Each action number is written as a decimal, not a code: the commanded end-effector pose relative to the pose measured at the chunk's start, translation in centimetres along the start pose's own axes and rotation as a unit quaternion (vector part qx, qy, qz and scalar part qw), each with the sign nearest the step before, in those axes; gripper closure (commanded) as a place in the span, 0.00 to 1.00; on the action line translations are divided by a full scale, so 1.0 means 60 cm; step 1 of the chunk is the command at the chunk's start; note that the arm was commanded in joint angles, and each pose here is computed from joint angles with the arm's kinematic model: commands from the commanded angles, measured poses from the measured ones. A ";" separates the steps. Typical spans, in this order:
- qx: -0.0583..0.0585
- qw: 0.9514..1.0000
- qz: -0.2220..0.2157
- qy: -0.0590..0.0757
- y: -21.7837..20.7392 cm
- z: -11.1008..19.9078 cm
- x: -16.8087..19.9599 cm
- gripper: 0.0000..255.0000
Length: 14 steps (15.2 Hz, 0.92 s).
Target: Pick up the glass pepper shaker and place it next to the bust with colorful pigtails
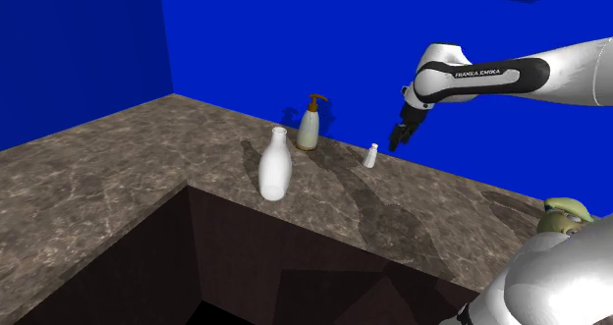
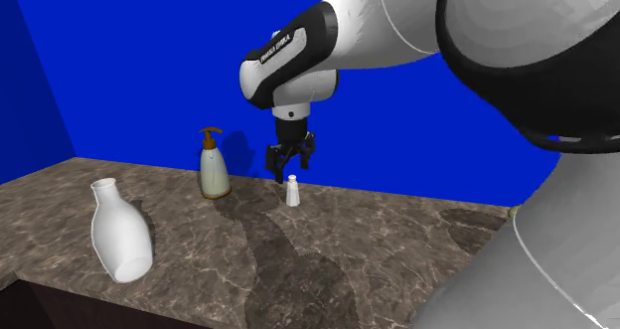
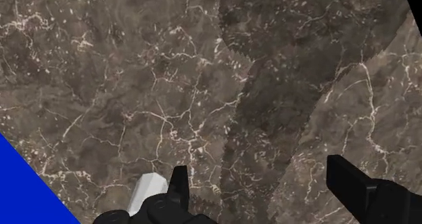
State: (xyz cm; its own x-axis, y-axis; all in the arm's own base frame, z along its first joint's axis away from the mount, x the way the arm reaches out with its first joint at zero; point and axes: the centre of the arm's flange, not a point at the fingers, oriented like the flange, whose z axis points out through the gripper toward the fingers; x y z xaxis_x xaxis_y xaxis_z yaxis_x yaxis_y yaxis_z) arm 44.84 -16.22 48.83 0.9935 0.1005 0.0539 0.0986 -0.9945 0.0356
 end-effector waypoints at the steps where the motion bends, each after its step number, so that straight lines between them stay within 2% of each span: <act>1: -0.003 1.000 -0.005 0.007 0.030 0.026 0.021 0.00; 14: -0.018 0.998 -0.036 0.047 0.195 0.156 0.189 0.00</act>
State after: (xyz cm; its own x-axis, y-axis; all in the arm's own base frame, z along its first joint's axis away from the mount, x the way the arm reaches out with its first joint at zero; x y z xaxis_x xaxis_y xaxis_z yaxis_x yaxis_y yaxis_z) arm 56.62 -26.31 41.13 0.9760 0.1693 0.1370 0.1600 -0.9842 0.0763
